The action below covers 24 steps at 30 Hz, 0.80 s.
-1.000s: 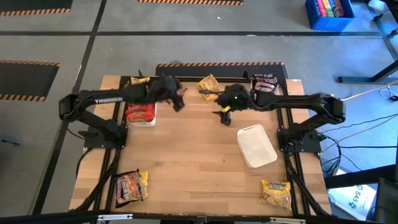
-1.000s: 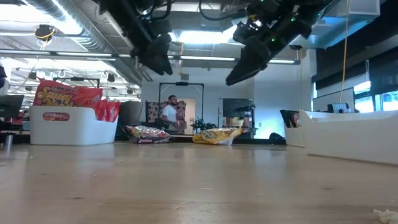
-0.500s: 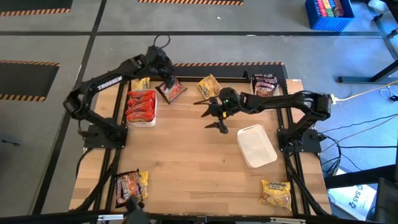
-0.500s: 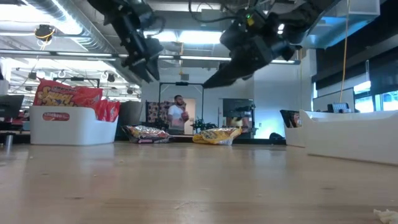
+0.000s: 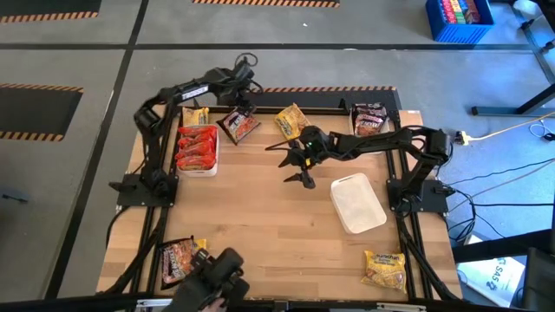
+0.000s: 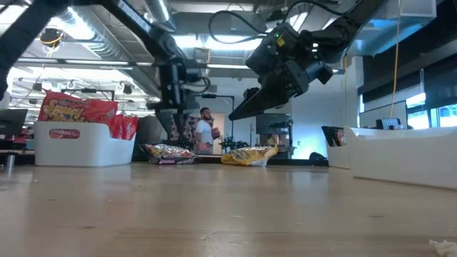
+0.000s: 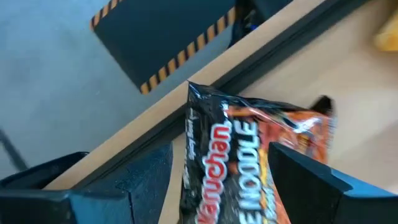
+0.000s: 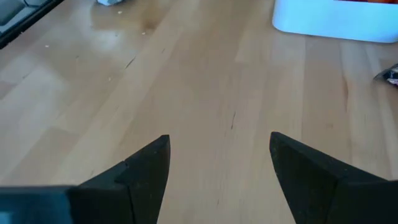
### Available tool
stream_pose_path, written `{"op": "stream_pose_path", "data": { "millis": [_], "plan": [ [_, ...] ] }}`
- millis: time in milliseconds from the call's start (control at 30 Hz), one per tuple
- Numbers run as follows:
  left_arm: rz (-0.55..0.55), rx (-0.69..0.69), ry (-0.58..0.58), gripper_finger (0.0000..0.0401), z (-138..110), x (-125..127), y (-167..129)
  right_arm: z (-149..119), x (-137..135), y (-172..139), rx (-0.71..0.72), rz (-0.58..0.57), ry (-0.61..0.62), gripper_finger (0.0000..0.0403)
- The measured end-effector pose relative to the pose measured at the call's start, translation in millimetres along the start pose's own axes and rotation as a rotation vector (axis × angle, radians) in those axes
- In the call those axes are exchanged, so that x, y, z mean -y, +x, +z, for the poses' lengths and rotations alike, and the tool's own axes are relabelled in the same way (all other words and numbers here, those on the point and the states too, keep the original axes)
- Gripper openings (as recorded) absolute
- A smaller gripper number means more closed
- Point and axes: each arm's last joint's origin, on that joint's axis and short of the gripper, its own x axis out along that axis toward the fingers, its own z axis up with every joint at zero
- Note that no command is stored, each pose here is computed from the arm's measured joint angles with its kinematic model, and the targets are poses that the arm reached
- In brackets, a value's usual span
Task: Sort Maruchan noodles
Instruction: Put the top black noodle into the top right white bin
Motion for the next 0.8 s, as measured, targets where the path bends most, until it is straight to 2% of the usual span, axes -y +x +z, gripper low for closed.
{"op": "stream_pose_path", "data": {
  "millis": [200,467,667,800],
  "plan": [
    [0.01,-0.072,0.028,0.0259,-3,14,27,0,0,0,0.004,0.007,0.001,0.0257],
    [0.062,-0.061,0.117,0.0259,-5,33,26,0,0,0,0.006,0.007,0.017,0.0257],
    [0.11,-0.083,0.126,0.0259,-8,38,27,0,0,0,0.006,0.007,0.021,0.0257],
    [0.031,-0.135,0.126,0.0259,-15,43,33,0,0,0,0.006,0.007,0.032,0.0257]
  ]
}}
